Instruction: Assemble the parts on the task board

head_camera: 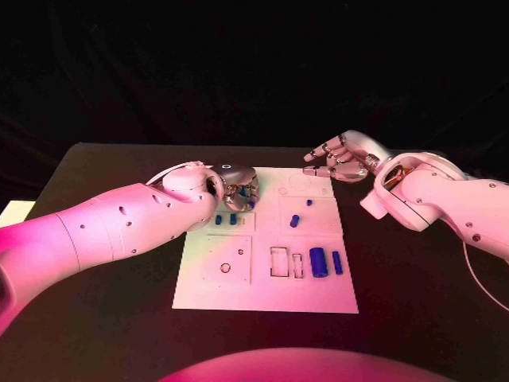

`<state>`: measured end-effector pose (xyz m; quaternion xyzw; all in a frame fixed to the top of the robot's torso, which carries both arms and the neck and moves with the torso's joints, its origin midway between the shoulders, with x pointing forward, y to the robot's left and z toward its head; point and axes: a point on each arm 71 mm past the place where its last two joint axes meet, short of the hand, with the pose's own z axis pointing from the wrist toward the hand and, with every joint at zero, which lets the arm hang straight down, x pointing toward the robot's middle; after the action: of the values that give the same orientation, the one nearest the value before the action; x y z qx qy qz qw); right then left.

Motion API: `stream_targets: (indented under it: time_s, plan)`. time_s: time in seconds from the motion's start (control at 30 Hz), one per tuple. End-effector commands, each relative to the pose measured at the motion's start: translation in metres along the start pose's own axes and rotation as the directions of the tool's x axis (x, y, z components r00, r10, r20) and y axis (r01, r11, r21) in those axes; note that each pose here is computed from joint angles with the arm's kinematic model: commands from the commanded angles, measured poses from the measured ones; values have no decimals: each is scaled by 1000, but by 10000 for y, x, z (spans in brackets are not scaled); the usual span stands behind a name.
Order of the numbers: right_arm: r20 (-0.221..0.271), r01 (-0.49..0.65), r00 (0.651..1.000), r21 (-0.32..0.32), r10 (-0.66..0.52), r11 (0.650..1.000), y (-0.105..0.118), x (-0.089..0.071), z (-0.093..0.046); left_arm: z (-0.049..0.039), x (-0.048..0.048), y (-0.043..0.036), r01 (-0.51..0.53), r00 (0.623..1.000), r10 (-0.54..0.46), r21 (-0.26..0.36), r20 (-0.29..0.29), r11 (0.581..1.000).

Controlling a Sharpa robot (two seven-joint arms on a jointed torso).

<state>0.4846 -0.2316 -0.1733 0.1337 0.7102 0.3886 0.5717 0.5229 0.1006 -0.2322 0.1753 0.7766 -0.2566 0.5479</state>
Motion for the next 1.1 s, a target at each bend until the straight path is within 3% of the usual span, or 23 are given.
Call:
stream_targets:
  time_s: [0.03, 0.6, 0.87, 1.1]
  plan:
    - [-10, 2, 1000, -6, -2, 1000, 8, 15, 2, 7, 58, 9, -9, 999, 8, -21, -41, 1000]
    - [-11, 2, 1000, -6, -2, 1000, 7, 16, 4, -28, -8, -4, 14, 999, -13, -15, 34, 1000]
    - [-10, 3, 1000, -3, -3, 1000, -4, 9, 2, -169, -137, 30, 80, 993, -79, -18, 85, 997]
    - [-8, 3, 1000, 2, -3, 1000, -22, 6, 2, -350, -283, 162, 127, 987, -122, -47, 110, 991]
